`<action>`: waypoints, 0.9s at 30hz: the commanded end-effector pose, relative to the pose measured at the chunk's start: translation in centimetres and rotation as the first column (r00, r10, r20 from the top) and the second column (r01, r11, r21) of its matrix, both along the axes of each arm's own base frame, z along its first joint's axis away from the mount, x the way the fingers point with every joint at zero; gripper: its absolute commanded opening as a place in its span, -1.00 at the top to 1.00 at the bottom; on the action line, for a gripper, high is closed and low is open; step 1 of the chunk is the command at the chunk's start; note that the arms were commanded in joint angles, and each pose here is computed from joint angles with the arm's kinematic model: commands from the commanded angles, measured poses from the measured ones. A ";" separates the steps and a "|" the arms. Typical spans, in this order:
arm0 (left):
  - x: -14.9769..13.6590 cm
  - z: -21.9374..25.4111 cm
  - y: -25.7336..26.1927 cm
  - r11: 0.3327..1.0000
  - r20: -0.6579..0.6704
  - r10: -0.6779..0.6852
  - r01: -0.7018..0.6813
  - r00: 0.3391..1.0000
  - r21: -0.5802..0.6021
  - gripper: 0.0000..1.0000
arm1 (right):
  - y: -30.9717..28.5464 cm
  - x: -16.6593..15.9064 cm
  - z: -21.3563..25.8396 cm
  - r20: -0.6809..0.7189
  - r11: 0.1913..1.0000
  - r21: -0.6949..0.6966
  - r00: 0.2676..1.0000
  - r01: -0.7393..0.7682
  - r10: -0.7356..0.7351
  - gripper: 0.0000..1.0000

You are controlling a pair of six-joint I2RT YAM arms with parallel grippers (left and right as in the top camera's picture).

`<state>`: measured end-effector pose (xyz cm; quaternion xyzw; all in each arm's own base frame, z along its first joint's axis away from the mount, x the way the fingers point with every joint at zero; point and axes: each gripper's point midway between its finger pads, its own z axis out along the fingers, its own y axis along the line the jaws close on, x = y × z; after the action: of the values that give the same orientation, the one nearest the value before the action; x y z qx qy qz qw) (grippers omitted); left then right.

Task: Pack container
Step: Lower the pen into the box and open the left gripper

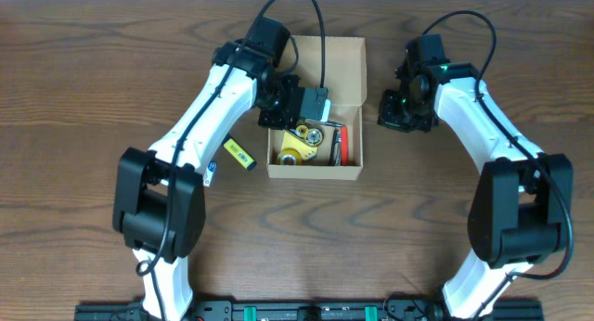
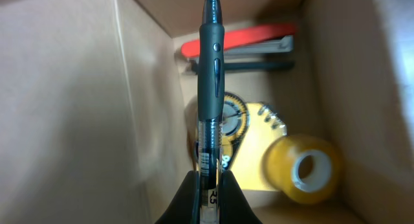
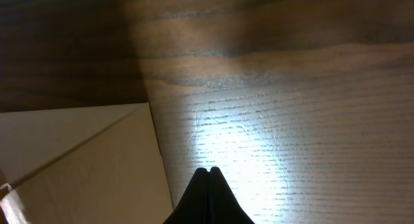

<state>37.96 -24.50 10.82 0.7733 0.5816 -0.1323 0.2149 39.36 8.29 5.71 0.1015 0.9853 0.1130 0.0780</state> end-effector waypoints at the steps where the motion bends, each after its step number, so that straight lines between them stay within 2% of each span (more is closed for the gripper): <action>1: 1.2 -0.8 0.6 0.999 0.043 -0.001 -0.001 0.999 0.053 0.89 | 0.0 0.8 0.7 0.033 1.000 0.005 0.999 -0.014 0.014 0.97; 18: 1.9 -3.4 0.3 0.997 -0.003 0.057 -0.057 0.998 0.056 0.88 | 0.6 0.8 0.9 0.037 0.999 0.035 0.999 -0.033 0.032 0.97; 20: 1.9 -3.4 0.3 0.997 -0.006 0.060 -0.060 0.998 0.055 0.60 | 0.6 0.8 0.9 0.036 0.999 0.035 0.999 -0.034 0.033 0.97; 21: 2.0 -3.3 0.2 0.995 -0.013 0.081 -0.080 0.997 0.053 0.31 | 0.6 0.7 0.9 0.034 0.999 0.034 0.999 -0.040 0.039 0.98; 22: 2.1 -3.3 0.2 0.994 -0.019 0.099 -0.098 0.995 0.051 0.21 | 0.5 0.6 0.8 0.030 0.999 0.033 0.999 -0.040 0.039 0.97; 24: 2.1 -3.3 0.2 0.991 -0.030 0.122 -0.120 0.992 0.050 0.11 | 0.5 0.4 0.8 0.021 0.999 0.032 0.999 -0.040 0.039 0.98; 27: 2.1 -3.3 0.2 0.990 -0.036 0.132 -0.130 0.991 0.048 0.06 | 0.5 0.2 0.7 0.012 0.999 0.031 0.999 -0.039 0.039 0.97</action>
<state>39.76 -24.25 7.83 0.7473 0.6239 -0.1153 0.1974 39.06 8.75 5.78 0.0913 0.9853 0.1254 0.0711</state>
